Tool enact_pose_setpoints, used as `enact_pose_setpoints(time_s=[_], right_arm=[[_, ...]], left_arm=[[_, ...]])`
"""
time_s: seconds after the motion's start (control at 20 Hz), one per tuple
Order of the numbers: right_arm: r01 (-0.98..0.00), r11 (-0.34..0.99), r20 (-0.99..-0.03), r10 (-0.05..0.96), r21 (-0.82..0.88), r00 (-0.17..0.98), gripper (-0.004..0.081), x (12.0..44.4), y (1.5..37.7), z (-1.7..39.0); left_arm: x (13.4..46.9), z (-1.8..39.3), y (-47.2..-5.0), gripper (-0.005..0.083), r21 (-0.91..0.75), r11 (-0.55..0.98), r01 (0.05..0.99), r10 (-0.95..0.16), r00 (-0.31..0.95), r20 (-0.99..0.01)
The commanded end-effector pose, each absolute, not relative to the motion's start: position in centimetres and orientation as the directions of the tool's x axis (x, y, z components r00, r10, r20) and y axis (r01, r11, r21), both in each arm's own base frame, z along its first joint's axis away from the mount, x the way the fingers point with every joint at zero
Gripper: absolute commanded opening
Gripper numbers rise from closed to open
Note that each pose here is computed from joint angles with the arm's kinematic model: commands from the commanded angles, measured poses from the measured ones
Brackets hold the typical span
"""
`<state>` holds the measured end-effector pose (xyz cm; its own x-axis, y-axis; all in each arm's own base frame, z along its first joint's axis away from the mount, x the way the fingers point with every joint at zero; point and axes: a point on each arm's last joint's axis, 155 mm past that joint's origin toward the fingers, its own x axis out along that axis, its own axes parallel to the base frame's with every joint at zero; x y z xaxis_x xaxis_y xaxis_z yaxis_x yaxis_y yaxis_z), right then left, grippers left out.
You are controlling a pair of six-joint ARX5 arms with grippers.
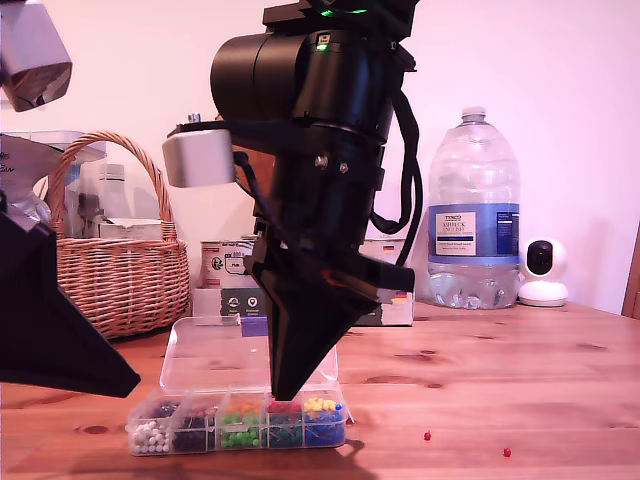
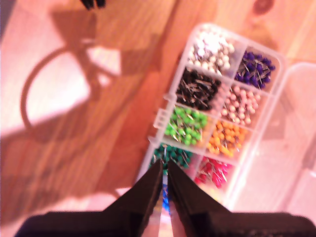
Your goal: Sort the loose pins on the table into their correct compartments
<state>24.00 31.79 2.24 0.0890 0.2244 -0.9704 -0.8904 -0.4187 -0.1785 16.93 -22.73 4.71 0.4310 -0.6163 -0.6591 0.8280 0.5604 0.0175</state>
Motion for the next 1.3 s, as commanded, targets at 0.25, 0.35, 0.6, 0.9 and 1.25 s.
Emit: enact_pose_setpoints(time_s=[0.25,0.35,0.6,0.9,1.25], right_arm=[[-0.892,-0.414,-0.973,0.207,-0.184,0.104,-0.0011,24.45,31.52,1.8],[-0.89,-0.414,-0.971,0.212,-0.19,0.109,-0.0011,24.52,31.7,1.84],[-0.889,-0.413,-0.969,0.218,-0.197,0.114,0.0024,24.64,31.84,1.88],[-0.889,-0.413,-0.97,0.217,-0.196,0.113,0.0081,24.63,31.82,1.88],[-0.889,-0.412,-0.97,0.215,-0.199,0.118,0.0081,24.72,31.78,1.88]], left_arm=[[16.64,3.65,-22.2,-0.0024,0.014,0.565,0.825,-0.601,0.422,-0.679],[16.64,3.65,-22.2,-0.0024,0.014,0.565,0.825,-0.601,0.422,-0.679],[16.64,3.65,-22.2,-0.0024,0.014,0.565,0.825,-0.601,0.422,-0.679],[16.65,3.66,-22.21,-0.0024,0.014,0.565,0.825,-0.601,0.423,-0.678],[16.65,3.66,-22.21,-0.0024,0.014,0.565,0.825,-0.601,0.423,-0.678]])
